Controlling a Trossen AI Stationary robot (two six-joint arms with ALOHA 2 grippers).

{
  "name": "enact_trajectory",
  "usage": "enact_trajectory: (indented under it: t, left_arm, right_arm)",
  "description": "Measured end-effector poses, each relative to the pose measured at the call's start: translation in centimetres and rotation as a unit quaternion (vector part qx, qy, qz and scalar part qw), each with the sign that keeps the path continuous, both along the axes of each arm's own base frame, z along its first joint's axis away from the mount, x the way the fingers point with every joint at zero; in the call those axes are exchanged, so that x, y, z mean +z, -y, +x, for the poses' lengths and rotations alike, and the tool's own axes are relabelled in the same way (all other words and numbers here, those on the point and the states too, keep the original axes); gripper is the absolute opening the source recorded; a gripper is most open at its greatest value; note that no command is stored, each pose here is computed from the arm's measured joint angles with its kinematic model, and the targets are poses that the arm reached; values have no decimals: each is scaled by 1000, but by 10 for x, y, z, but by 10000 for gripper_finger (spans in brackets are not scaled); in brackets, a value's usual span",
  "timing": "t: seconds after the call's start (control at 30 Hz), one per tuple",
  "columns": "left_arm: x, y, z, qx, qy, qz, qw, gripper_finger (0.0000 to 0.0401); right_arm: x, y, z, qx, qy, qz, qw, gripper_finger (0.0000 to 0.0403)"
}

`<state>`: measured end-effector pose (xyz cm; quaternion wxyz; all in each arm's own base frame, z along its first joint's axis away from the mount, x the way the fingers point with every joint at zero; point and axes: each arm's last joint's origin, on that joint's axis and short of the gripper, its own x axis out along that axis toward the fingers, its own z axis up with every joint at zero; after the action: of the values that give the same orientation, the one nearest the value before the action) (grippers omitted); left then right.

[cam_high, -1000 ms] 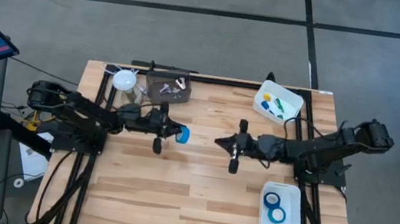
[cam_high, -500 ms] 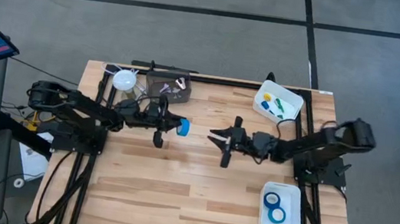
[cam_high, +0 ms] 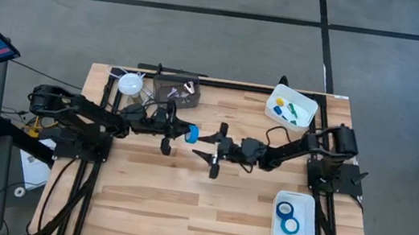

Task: Pick and place Stapler, Stapler remover, tape
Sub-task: Put the light blue tape into the bottom white bin

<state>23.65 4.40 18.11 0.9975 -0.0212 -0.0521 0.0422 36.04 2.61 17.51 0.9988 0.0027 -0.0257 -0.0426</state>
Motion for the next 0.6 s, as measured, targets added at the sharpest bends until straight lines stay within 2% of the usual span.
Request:
enact_trajectory:
  t: [0.17, 0.33, 0.43, 0.53, 0.6]
  left_arm:
    - [0, 0, 0, -2, -3, 0, 1000, 18]
    - [0, 0, 0, 0, -2, -2, 1000, 18]
    - [0, 0, 0, 1, -3, -2, 1000, 18]
    - [0, 0, 0, -2, -3, 0, 1000, 21]
    - [0, 0, 0, -4, -4, 2, 1000, 36]
  right_arm:
    - [2, 3, 15, 18, 9, 0, 1000, 195]
    - [6, 8, 20, 8, 14, -3, 1000, 173]
    - [6, 9, 20, 5, 13, -3, 1000, 133]
    - [7, 9, 20, 6, 13, -3, 1000, 70]
    - [7, 9, 20, 10, 9, -4, 1000, 30]
